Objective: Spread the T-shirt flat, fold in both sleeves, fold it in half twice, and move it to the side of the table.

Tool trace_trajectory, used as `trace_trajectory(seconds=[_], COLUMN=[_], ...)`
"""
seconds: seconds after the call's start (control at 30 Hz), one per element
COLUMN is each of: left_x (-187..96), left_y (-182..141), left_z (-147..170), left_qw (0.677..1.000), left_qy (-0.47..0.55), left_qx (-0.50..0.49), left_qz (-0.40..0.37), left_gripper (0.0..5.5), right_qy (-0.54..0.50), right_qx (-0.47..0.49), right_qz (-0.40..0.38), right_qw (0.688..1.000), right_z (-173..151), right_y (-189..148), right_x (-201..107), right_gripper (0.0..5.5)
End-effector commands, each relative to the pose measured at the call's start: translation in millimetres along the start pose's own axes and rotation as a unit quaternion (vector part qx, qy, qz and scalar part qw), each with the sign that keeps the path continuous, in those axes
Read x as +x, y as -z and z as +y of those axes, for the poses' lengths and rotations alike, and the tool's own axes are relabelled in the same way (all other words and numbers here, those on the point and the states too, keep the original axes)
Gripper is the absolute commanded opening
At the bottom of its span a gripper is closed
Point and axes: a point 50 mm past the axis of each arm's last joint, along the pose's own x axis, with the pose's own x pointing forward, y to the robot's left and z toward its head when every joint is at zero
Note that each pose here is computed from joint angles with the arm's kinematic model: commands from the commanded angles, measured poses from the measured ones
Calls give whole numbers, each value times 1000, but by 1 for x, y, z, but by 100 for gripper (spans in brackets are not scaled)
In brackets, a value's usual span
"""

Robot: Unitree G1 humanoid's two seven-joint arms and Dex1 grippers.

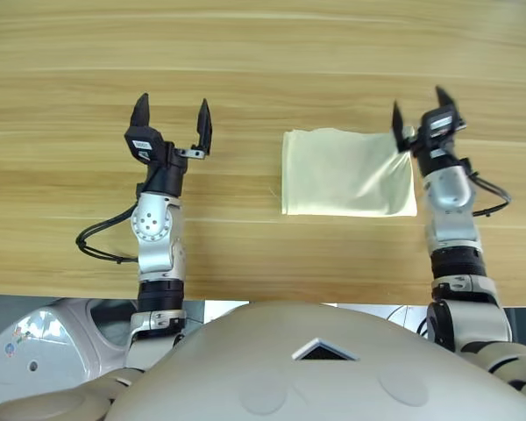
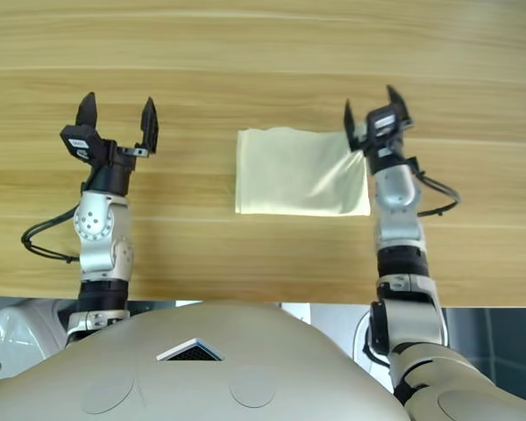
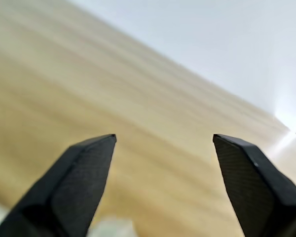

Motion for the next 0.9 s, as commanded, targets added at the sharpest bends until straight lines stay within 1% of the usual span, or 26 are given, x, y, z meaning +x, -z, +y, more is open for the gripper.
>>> trace_trajectory(seconds=[0.03, 0.07, 0.17, 0.2, 0.27, 0.3, 0.37, 0.43, 0.5, 0.57, 0.6, 0.67, 0.7, 0.73, 0.77, 0.8, 0.83, 0.87, 0.9], left_x=[5, 5, 7, 8, 9, 10, 11, 12, 11, 10, 9, 7, 6, 4, 3, 1, -1, -3, -4], left_y=[-5, -6, -5, -6, -7, -7, -7, -8, -9, -11, -11, -13, -13, -13, -13, -13, -13, -13, -13], left_z=[2, 1, -2, -3, -5, -5, -6, -6, -5, -2, -1, 3, 5, 7, 9, 11, 13, 15, 17], left_qw=[1000, 1000, 1000, 1000, 1000, 1000, 1000, 1000, 1000, 1000, 1000, 1000, 1000, 1000, 1000, 1000, 999, 999, 999], left_qy=[-5, -6, -4, -2, 2, 4, 7, 9, 10, 10, 8, 0, -6, -12, -19, -26, -33, -39, -43], left_qx=[1, 0, -3, -4, -6, -6, -5, -4, -1, 2, 3, 6, 7, 7, 7, 8, 9, 10, 11], left_qz=[-6, -8, -9, -11, -12, -12, -11, -11, -11, -10, -10, -10, -11, -12, -14, -15, -16, -16, -16], left_gripper=[538, 538, 538, 538, 538, 538, 538, 538, 538, 538, 538, 538, 538, 538, 538, 538, 538, 538, 538], right_qy=[-28, -46, -144, -196, -264, -279, -278, -235, -146, -12, 43, 182, 256, 343, 418, 474, 512, 532, 542], right_qx=[58, 72, 53, 36, 5, -4, -11, 16, 85, 146, 147, 122, 116, 114, 113, 118, 115, 114, 109], right_qz=[-71, -76, -39, -9, 43, 65, 104, 143, 184, 237, 252, 275, 289, 313, 342, 368, 392, 408, 418], right_qw=[995, 993, 987, 980, 964, 958, 955, 961, 968, 960, 955, 936, 915, 879, 834, 791, 756, 733, 721], right_z=[-27, -24, 19, 42, 73, 81, 82, 72, 51, 14, -4, -54, -80, -106, -126, -138, -145, -148, -149], right_y=[-45, -50, -40, -26, -3, 7, 25, 41, 53, 65, 67, 72, 76, 82, 88, 93, 98, 101, 103], right_x=[-23, -26, -27, -30, -38, -40, -41, -36, -31, -31, -32, -34, -38, -49, -66, -83, -100, -112, -120], right_gripper=[364, 364, 364, 364, 364, 364, 364, 364, 364, 364, 364, 364, 364, 364, 364, 364, 364, 364, 364])
